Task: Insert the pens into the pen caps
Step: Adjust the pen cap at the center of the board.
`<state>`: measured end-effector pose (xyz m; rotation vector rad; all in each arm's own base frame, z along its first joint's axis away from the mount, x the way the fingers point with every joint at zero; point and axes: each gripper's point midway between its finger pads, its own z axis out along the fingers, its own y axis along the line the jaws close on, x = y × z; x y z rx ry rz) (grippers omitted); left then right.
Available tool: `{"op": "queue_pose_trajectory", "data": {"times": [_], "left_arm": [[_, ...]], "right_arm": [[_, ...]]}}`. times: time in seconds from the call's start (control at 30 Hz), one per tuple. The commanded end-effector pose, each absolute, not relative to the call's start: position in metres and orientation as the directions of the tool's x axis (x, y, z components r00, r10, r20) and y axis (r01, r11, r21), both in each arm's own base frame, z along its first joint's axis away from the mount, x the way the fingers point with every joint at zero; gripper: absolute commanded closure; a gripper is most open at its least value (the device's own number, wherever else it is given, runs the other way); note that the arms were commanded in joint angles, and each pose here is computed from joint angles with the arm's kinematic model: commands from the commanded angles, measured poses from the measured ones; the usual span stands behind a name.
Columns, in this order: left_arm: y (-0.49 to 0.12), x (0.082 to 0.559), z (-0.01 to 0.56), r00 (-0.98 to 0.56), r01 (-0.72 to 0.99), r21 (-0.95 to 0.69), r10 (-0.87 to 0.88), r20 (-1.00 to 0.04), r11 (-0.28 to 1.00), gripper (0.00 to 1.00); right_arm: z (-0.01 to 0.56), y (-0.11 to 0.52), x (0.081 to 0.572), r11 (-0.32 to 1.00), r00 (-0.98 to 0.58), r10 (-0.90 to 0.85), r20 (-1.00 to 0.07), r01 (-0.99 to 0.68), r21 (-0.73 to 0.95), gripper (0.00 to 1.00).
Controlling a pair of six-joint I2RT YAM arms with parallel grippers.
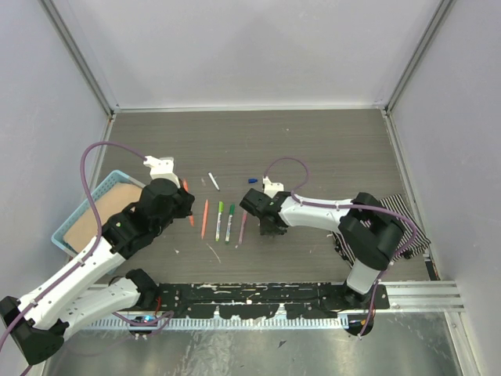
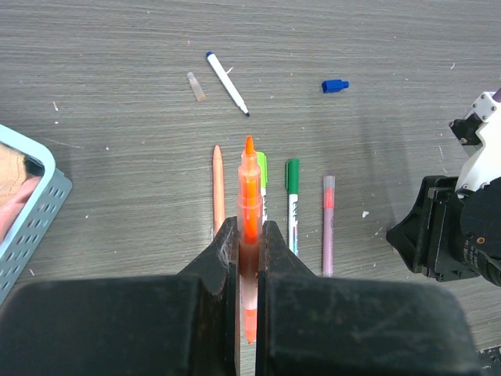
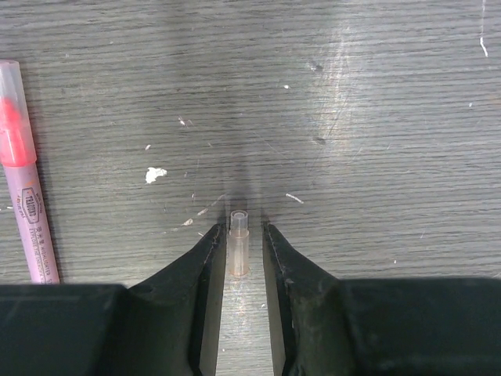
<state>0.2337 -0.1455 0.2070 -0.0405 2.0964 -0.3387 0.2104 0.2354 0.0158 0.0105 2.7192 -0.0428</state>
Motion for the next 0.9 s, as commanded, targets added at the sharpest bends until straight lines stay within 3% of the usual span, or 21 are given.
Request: {"op": "queue_pose_trajectory", "data": {"times": [0.0,0.57,0.87], "left_arm": [[-0.143,0.238,0.218,-0.49,0.099,-0.265,-0.185,-0.852,0.959,0.93],[-0.144,0.237,0.217,-0.493,0.103,-0.269,-0.186,-0.85,0.958,0.93],[-0.143,0.237,0.219,-0.49,0.101,-0.27,-0.188,-0.851,0.958,0.93]], "right_arm": [[0.009,0.237,0.201,1.0,-0.933,-0.008,-0.36,-0.001,-0.019,0.68],[0.01,0.231,0.191,1.0,-0.947,0.008,-0.322,0.002,0.016,0.69],[0.005,0.224,0.195,1.0,-0.947,0.015,-0.32,0.014,0.004,0.75]]}}
